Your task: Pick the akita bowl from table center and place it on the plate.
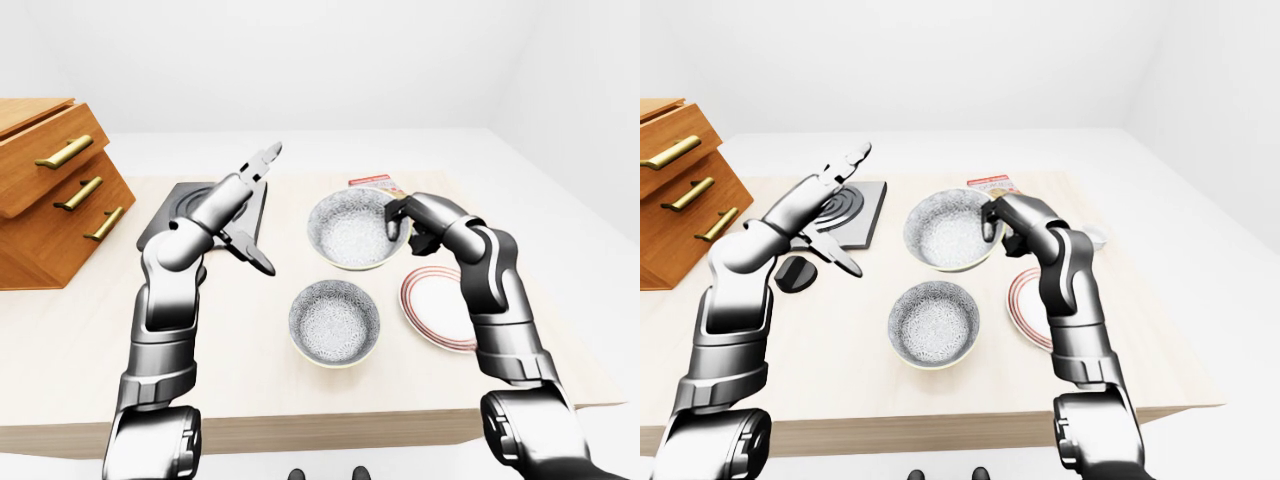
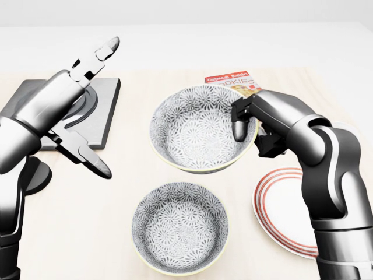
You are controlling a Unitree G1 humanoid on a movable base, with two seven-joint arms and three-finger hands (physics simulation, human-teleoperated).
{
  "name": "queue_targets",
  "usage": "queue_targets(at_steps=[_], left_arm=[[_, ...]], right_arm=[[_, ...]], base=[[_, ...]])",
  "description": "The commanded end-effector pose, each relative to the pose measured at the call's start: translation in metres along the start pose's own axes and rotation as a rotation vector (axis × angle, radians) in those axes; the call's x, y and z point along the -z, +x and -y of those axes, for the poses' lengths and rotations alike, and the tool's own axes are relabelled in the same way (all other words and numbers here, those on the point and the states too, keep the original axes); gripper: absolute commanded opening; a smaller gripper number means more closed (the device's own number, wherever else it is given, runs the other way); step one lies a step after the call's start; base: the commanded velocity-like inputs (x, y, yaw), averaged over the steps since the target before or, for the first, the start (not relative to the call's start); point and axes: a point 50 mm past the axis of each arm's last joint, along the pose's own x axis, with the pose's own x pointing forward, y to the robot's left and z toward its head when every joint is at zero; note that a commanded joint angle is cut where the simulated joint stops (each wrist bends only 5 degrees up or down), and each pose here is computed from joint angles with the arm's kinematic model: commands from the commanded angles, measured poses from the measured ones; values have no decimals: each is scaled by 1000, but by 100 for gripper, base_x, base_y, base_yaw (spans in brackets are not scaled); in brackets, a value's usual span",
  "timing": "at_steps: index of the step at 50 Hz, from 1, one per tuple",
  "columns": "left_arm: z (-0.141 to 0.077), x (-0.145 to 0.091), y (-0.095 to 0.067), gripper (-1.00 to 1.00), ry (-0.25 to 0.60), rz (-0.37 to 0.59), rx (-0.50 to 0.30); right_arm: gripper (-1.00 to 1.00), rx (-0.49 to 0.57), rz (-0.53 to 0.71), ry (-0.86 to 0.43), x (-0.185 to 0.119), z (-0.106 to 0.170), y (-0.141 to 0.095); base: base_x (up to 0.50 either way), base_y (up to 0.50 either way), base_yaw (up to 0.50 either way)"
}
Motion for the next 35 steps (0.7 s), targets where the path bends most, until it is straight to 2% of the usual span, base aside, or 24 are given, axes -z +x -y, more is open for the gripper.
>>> queue_targets(at_steps=[1, 16, 35], left_arm=[[5, 4, -2, 100, -42, 6, -8], [10, 5, -4, 100, -53, 7, -1], [13, 4, -6, 100, -52, 13, 6]], right_arm=[[-100, 34, 107, 171, 11, 2, -18], [-100, 57, 45, 207, 40, -8, -46], [-100, 39, -97, 296, 85, -33, -80]], base=[[0, 0, 0], [0, 0, 0], [0, 0, 0]])
